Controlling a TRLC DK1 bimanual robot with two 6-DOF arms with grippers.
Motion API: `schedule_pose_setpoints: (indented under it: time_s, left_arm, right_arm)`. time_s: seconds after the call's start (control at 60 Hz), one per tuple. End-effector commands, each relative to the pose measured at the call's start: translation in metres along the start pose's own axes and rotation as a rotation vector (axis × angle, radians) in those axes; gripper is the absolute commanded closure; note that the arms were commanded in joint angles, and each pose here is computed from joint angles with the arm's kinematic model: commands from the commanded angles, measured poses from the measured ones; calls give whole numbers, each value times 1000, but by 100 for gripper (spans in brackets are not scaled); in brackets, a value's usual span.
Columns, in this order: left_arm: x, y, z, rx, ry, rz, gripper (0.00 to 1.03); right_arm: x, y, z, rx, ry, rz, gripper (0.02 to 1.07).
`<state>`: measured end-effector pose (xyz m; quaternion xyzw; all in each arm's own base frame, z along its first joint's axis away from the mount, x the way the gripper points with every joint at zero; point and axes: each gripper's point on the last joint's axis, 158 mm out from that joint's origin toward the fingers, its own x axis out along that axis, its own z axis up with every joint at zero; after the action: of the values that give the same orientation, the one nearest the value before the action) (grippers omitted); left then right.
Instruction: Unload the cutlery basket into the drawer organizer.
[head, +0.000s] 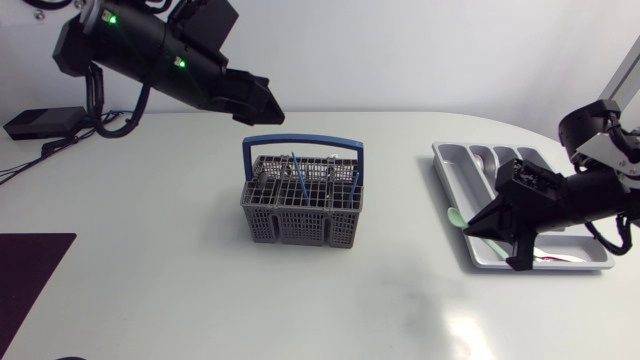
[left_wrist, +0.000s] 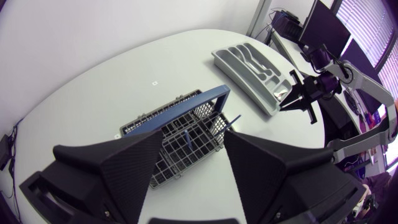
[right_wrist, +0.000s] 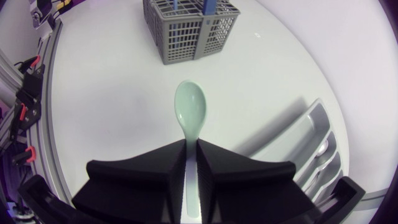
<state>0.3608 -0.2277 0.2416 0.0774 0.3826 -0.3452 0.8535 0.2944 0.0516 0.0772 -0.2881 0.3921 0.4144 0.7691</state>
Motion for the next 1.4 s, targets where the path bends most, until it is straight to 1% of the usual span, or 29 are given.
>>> schedule_pose_setpoints:
  time_s: [0.0, 0.167, 0.267, 0.367, 0.583, 0.733, 0.883, 1.033, 1.383]
  left_arm:
    - [-6, 7, -11, 15, -4, 24, 35]
    - [-9, 11, -24, 28, 2, 50, 35]
    - [-11, 14, -28, 35, -1, 70, 35]
    - [-14, 19, -33, 26, -4, 81, 35]
    - [-13, 24, -37, 21, -1, 103, 35]
    - [-10, 24, -37, 18, -7, 107, 35]
    - [-7, 22, -34, 19, -10, 117, 35]
    - [-1, 18, -33, 26, -2, 115, 35]
    - [6, 10, -31, 38, 6, 112, 34]
  right_arm:
    - [-7, -19, -14, -66, 19, 8, 97]
    - [-22, -54, -46, -79, 57, -9, 97]
    - [-32, -72, -65, -83, 79, -1, 97]
    - [-37, -88, -93, -115, 128, 17, 97]
    - [-40, -106, -142, -189, 232, 43, 99]
    - [-46, -115, -167, -220, 274, 66, 100]
    - [-45, -115, -192, -257, 323, 109, 101]
    - [-39, -111, -203, -277, 348, 141, 101]
    - [-9, -101, -216, -361, 410, 121, 101]
